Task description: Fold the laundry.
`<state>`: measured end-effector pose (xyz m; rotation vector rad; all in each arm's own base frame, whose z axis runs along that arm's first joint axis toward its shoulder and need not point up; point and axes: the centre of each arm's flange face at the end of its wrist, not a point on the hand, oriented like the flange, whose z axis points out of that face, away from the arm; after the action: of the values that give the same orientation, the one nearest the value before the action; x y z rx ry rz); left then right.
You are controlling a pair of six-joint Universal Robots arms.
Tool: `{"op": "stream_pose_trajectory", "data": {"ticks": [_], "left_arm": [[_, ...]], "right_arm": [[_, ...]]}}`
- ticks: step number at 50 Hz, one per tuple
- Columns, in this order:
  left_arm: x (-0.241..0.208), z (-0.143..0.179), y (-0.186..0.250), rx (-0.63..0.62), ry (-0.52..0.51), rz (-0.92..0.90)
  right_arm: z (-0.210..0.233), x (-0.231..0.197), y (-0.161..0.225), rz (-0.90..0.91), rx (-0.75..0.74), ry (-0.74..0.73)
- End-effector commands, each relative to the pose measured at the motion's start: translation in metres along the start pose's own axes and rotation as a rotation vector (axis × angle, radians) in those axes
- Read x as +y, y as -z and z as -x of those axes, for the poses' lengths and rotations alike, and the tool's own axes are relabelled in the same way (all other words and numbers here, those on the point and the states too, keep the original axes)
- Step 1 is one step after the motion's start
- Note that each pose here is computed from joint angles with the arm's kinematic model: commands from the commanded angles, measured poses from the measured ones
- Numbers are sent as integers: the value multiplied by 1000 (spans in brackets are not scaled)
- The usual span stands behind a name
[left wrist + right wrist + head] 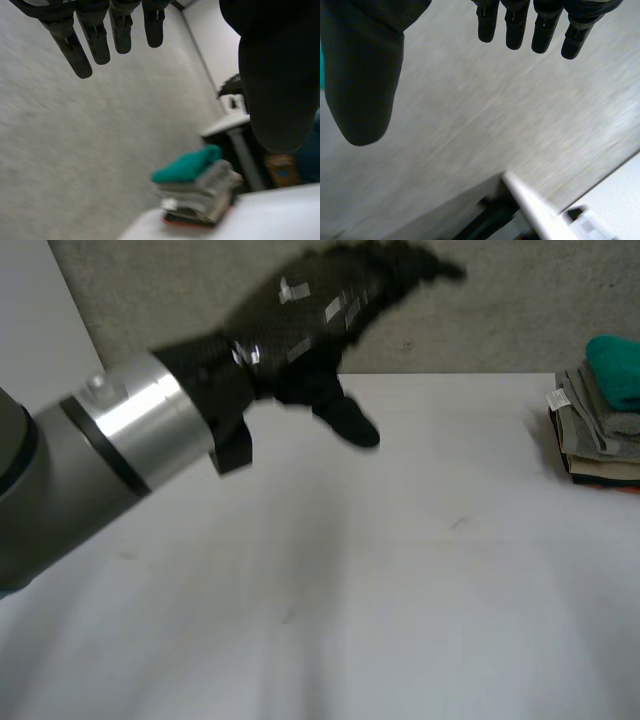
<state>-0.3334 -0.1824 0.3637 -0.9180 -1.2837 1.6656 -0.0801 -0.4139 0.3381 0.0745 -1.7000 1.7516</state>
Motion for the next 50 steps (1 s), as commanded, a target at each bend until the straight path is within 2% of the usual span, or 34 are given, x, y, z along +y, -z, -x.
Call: {"op": "stream_pose_trajectory", "data": {"ticks": [1,2,5,6,8,10,13,17,22,26,35,40,44,50], "left_arm": [[-53,27,-9,-267,-31,-213],[-58,30,-9,-296,-35,-229],[-70,52,-3,-438,-58,-266],[-69,73,5,-532,-85,-251],[-66,95,17,-633,-125,-215],[-60,123,36,-770,-206,-130],[-50,144,52,-863,-274,-37],[-24,183,81,-989,-390,144],[33,231,123,-1091,-456,431],[82,244,146,-1096,-430,615],[158,261,189,-1124,-320,800],[175,252,201,-1108,-293,876],[179,245,202,-1070,-320,911],[175,256,189,-1014,-389,828]], "right_arm": [[16,-87,14,-391,14,-133],[21,-109,31,-478,-29,-192],[43,-134,66,-592,-150,-280],[52,-136,76,-610,-191,-300],[69,-144,94,-646,-263,-331],[101,-150,127,-678,-395,-365],[143,-150,174,-678,-566,-394],[176,-134,213,-624,-690,-371],[193,-106,229,-558,-730,-270],[211,-82,238,-498,-777,-202],[237,-38,241,-366,-846,-151],[249,-18,241,-309,-875,-140],[251,-15,241,-303,-880,-139],[254,-11,241,-291,-888,-137]]}}
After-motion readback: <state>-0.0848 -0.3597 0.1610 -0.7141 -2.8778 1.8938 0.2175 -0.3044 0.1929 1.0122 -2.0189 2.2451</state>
